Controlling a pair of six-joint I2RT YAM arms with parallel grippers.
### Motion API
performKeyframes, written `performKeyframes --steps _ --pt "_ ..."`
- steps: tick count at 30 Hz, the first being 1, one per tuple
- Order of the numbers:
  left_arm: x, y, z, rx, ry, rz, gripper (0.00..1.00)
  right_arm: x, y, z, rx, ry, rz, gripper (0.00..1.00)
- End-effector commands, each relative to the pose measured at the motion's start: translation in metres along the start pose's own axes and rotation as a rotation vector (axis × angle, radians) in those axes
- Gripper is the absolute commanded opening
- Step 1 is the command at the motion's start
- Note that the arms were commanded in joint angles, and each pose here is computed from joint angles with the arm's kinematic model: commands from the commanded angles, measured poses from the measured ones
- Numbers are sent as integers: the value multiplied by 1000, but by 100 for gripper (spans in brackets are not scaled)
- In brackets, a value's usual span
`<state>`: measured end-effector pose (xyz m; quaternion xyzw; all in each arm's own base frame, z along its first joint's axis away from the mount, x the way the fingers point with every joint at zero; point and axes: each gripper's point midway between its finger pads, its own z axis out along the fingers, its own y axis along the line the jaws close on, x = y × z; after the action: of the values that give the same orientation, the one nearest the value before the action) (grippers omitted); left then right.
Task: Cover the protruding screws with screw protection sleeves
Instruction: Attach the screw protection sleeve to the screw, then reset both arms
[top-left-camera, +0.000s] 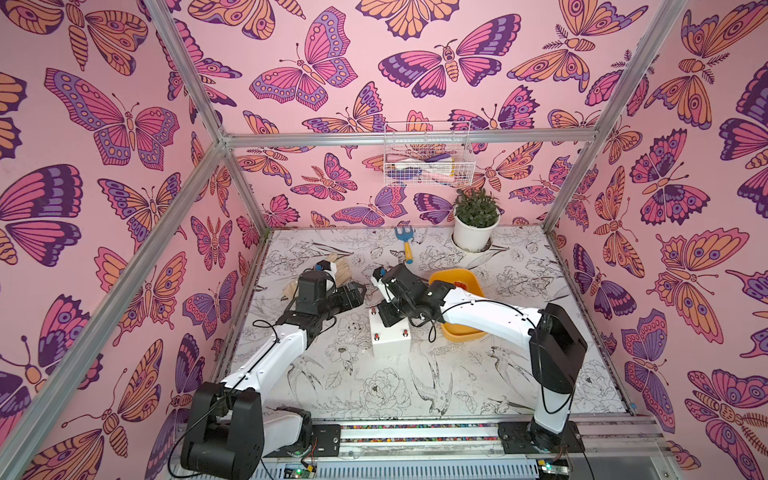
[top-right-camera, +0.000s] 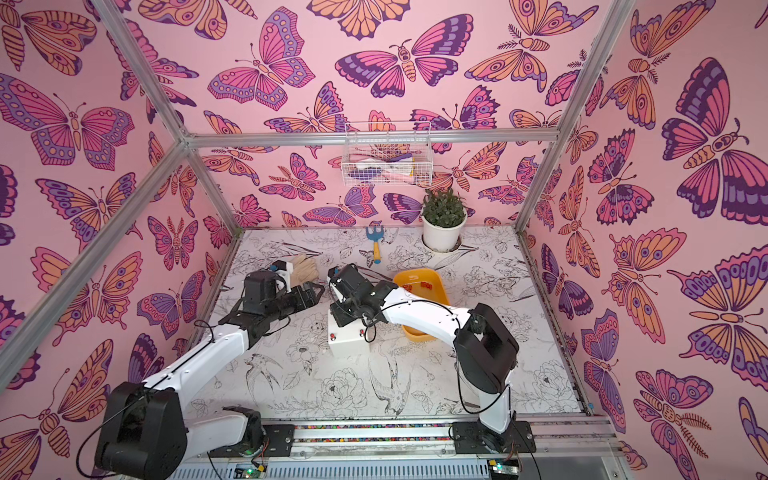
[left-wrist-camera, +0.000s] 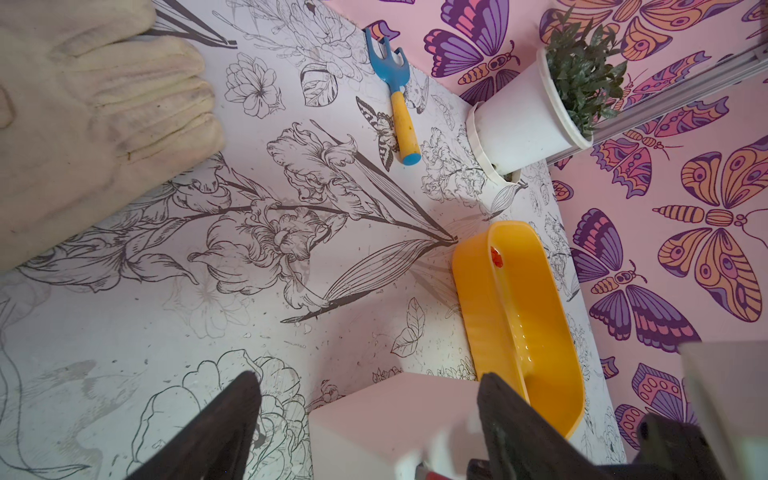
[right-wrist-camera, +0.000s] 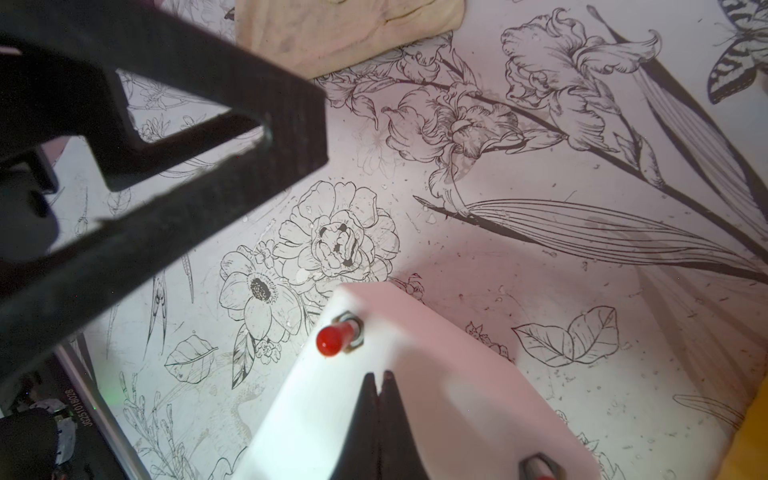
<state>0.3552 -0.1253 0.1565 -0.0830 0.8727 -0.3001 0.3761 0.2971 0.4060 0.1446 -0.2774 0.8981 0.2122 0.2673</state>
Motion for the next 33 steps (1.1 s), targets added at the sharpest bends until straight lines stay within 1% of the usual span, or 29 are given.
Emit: performKeyframes --steps 1,7,12,13,14,18,21,24,29,30,32,33 --pt "-12 3 1 -19 -36 28 85 -28 -6 -34 23 -110 13 6" --pt "-13 11 2 -59 -53 41 88 -34 -26 -57 70 -191 41 9" --pt "-15 19 1 -101 -69 58 89 -30 -48 -78 107 -241 78 10" --pt "-16 21 1 -112 -75 61 90 -26 -54 -77 122 -237 83 11" --pt "-16 24 1 -124 -81 65 91 -28 -58 -90 129 -268 90 13" --pt "-19 33 -5 -177 -117 95 95 -13 -85 -100 186 -279 136 19" --pt "-23 38 -10 -212 -142 121 98 -1 -106 -108 229 -296 175 26" --pt "-26 46 -14 -260 -173 141 99 10 -131 -119 279 -310 221 38" --pt "-35 66 -30 -389 -250 181 100 26 -169 -143 352 -357 295 58" --pt "-36 69 -33 -412 -262 189 100 29 -175 -146 366 -362 306 67" --pt "-39 76 -41 -460 -294 222 100 36 -188 -153 398 -372 330 98" --pt "-39 79 -43 -477 -309 238 100 39 -193 -155 409 -374 339 99"
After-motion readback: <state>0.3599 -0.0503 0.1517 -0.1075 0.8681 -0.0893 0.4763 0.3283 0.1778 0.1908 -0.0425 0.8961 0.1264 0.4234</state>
